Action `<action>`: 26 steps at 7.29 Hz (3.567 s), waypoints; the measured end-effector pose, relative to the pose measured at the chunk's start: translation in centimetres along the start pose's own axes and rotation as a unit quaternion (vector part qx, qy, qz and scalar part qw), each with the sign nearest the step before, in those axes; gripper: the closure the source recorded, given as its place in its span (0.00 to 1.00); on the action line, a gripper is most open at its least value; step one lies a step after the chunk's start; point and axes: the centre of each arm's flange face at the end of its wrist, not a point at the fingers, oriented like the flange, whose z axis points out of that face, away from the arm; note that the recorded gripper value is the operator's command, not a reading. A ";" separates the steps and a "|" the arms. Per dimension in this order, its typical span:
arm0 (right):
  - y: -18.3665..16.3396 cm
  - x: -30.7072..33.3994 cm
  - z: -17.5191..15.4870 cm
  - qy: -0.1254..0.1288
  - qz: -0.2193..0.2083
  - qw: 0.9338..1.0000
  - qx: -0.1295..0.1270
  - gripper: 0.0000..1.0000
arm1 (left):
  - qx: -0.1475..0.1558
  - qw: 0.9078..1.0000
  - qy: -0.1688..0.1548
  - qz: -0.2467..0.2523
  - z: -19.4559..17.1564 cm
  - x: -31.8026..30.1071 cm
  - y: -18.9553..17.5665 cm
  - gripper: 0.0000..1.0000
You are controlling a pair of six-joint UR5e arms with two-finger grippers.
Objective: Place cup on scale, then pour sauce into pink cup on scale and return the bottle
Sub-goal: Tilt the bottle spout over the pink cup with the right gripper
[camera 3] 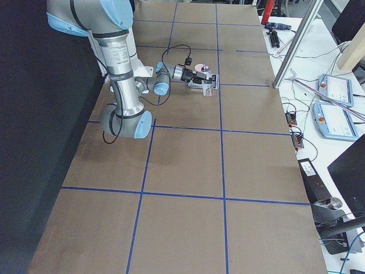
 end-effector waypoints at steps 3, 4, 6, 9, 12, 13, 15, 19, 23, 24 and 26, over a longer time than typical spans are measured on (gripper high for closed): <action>-1.6 -0.1 -0.2 0.028 -0.075 0.997 -0.002 1.00 | 0.001 1.000 0.000 0.000 0.0 0.0 0.1 0.00; -1.6 -0.2 -0.3 0.036 -0.106 0.994 -0.003 1.00 | 0.001 1.000 -0.001 0.000 0.0 0.0 0.1 0.00; -1.2 -0.1 -0.2 0.053 -0.165 0.985 -0.003 1.00 | 0.002 1.000 -0.001 0.000 -0.1 0.0 0.0 0.00; -0.8 -0.2 -0.1 0.069 -0.239 0.969 -0.006 1.00 | 0.002 1.000 -0.001 0.001 -0.1 0.0 -0.1 0.00; -0.9 -0.1 0.0 0.074 -0.265 0.961 -0.008 1.00 | 0.002 1.000 -0.001 0.001 -0.1 0.0 -0.1 0.00; -0.9 -0.1 0.0 0.074 -0.266 0.961 -0.008 1.00 | 0.002 1.000 -0.001 0.001 -0.1 0.0 -0.1 0.00; -1.0 -0.1 0.0 0.074 -0.265 0.961 -0.008 1.00 | 0.003 1.000 -0.001 0.001 -0.2 0.0 -0.2 0.00; -1.4 0.0 -0.1 0.074 -0.261 0.962 -0.007 1.00 | 0.004 1.000 -0.001 0.002 -0.3 0.1 -0.3 0.00; -1.8 0.3 -0.2 0.074 -0.252 0.965 -0.005 1.00 | 0.004 1.000 -0.001 0.002 -0.3 0.1 -0.3 0.00; -1.8 0.4 -0.2 0.074 -0.249 0.966 -0.004 1.00 | 0.004 1.000 -0.001 0.002 -0.3 0.0 -0.3 0.00; -2.1 0.7 -0.4 0.072 -0.231 0.970 -0.002 1.00 | 0.003 1.000 -0.001 0.001 -0.2 0.0 -0.2 0.00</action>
